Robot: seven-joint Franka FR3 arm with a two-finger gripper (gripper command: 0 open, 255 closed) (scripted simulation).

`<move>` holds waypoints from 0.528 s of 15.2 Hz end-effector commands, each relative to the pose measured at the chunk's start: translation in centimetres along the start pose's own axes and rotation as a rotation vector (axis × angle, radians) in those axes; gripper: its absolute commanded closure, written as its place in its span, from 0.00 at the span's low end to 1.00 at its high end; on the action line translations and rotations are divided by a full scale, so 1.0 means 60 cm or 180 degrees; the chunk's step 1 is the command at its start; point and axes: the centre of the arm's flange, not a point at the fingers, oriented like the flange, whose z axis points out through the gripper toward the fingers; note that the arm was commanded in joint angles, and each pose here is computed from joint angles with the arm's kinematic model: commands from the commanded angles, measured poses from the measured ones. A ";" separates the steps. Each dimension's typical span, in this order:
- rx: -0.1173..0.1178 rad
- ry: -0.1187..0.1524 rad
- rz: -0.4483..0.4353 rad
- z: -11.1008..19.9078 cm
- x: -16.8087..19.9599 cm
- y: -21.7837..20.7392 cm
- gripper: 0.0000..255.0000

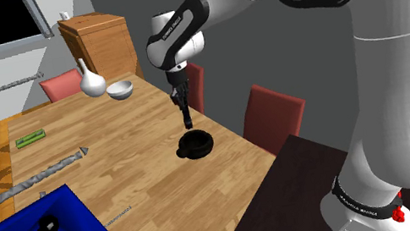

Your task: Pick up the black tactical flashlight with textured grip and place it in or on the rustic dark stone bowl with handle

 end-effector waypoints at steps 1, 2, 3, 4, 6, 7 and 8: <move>-0.0001 0.0001 0.0001 0.019 -0.001 -0.002 1.00; -0.0001 0.0001 0.0001 0.028 -0.001 -0.002 1.00; -0.0001 0.0001 0.0001 0.037 -0.001 -0.002 1.00; -0.0001 0.0001 0.0001 0.045 -0.001 -0.002 1.00; -0.0001 0.0001 0.0001 0.063 -0.001 -0.002 1.00; -0.0001 0.0001 0.0001 0.072 -0.001 -0.002 1.00; -0.0001 0.0001 0.0001 0.081 -0.001 -0.002 1.00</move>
